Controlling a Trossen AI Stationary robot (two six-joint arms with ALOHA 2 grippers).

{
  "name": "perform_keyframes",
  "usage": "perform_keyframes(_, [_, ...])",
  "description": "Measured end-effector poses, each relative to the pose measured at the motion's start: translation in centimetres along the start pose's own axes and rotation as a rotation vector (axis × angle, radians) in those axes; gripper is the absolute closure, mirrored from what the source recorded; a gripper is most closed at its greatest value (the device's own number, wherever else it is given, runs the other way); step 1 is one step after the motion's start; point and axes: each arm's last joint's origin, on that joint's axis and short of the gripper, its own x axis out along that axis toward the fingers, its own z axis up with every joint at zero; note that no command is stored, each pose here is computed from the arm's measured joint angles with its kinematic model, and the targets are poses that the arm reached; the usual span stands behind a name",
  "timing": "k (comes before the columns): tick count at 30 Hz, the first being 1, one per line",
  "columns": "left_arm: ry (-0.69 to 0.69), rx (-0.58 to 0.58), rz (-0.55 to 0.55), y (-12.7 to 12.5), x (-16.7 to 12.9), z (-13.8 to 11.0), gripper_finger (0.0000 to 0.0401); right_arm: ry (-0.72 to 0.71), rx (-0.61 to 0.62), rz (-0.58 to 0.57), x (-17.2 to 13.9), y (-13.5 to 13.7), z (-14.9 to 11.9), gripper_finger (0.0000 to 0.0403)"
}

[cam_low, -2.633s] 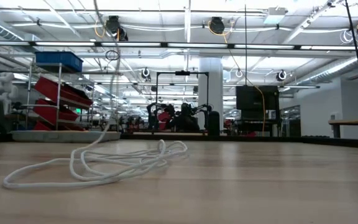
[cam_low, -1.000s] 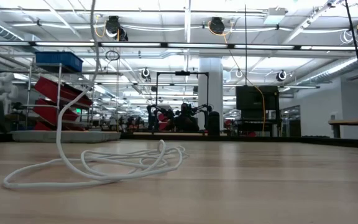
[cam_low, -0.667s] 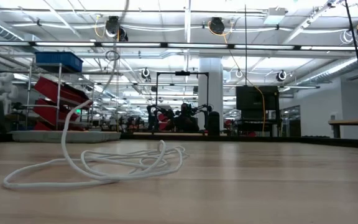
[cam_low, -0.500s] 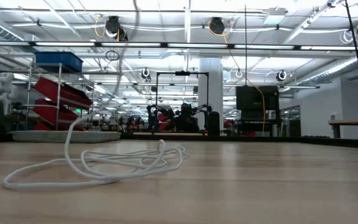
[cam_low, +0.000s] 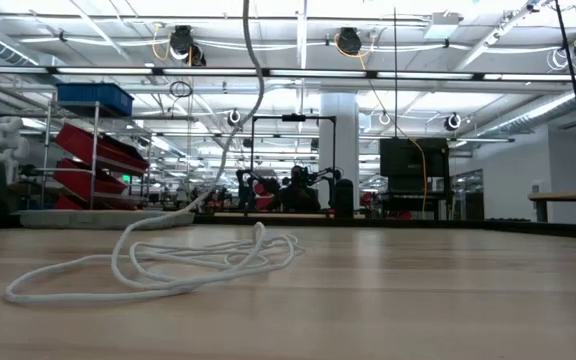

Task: Coil cords
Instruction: Coil the white wire on the spool

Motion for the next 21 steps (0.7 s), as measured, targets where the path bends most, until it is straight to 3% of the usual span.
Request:
perform_keyframes(9, [0.047, 0.035, -0.066, -0.5, 0.7, -1.3, 0.0391, -0.02, -0.002, 0.022, -0.8, 0.1, 0.6, 0.0403])
perform_keyframes(21, [0.141, 0.111, -0.056, -0.3, 0.7, -2.4, 0.0391, -0.043, -0.012, 0.062, -2.6, 0.3, 1.2, 0.0403])
